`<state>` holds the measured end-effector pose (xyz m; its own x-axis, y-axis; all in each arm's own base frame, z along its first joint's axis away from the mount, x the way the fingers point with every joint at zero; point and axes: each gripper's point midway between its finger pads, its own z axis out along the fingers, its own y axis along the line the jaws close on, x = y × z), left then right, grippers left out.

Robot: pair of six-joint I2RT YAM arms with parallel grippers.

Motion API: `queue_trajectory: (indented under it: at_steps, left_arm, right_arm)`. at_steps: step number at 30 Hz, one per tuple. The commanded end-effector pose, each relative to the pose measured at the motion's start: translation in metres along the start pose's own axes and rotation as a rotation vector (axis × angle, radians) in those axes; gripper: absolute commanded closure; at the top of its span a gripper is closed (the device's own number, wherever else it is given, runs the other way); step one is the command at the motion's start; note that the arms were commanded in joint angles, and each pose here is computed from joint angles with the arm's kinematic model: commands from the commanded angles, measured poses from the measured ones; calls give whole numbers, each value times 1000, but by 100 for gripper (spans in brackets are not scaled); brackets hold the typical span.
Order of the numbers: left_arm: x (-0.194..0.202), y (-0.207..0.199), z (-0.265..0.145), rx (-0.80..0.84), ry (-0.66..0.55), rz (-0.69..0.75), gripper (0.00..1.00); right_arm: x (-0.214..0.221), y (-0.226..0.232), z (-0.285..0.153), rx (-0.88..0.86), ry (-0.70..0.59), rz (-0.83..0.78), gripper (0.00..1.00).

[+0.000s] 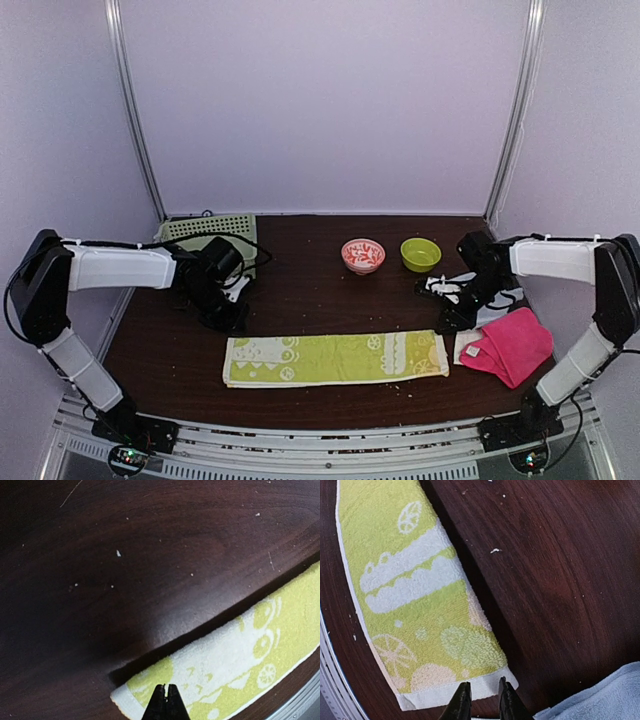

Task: Roll the towels
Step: Move the towel to the center of the board.

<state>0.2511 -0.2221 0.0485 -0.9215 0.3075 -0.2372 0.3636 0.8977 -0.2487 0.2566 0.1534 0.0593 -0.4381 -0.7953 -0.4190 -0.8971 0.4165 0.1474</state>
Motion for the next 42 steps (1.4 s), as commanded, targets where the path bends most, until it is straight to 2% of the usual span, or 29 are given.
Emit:
queue_trajectory:
  at_steps: [1,12,20,23,27,33,36,42]
  left_arm:
    - [-16,10,14,-59,-56,-7,100]
    - [10,50,40,-235,21,-57,100]
    - [7,79,26,-408,-28,-94,100]
    - [-7,72,7,-389,-98,-95,100]
    - [-18,48,-10,-276,-150,-62,100]
    - [-1,2,-6,-84,-111,-10,100]
    - [15,-8,2,-30,-74,9,100]
    - [40,18,24,-134,14,-22,100]
  right_arm:
    - [-7,-16,11,38,3,66,81]
    - [8,-46,38,136,111,138,84]
    - [-20,-67,45,179,103,120,84]
    - [-34,-81,45,216,96,120,84]
    - [-54,-87,34,222,65,119,83]
    - [-64,-77,8,240,10,116,79]
    - [-61,-71,5,233,5,118,79]
    - [-47,-68,25,194,48,128,83]
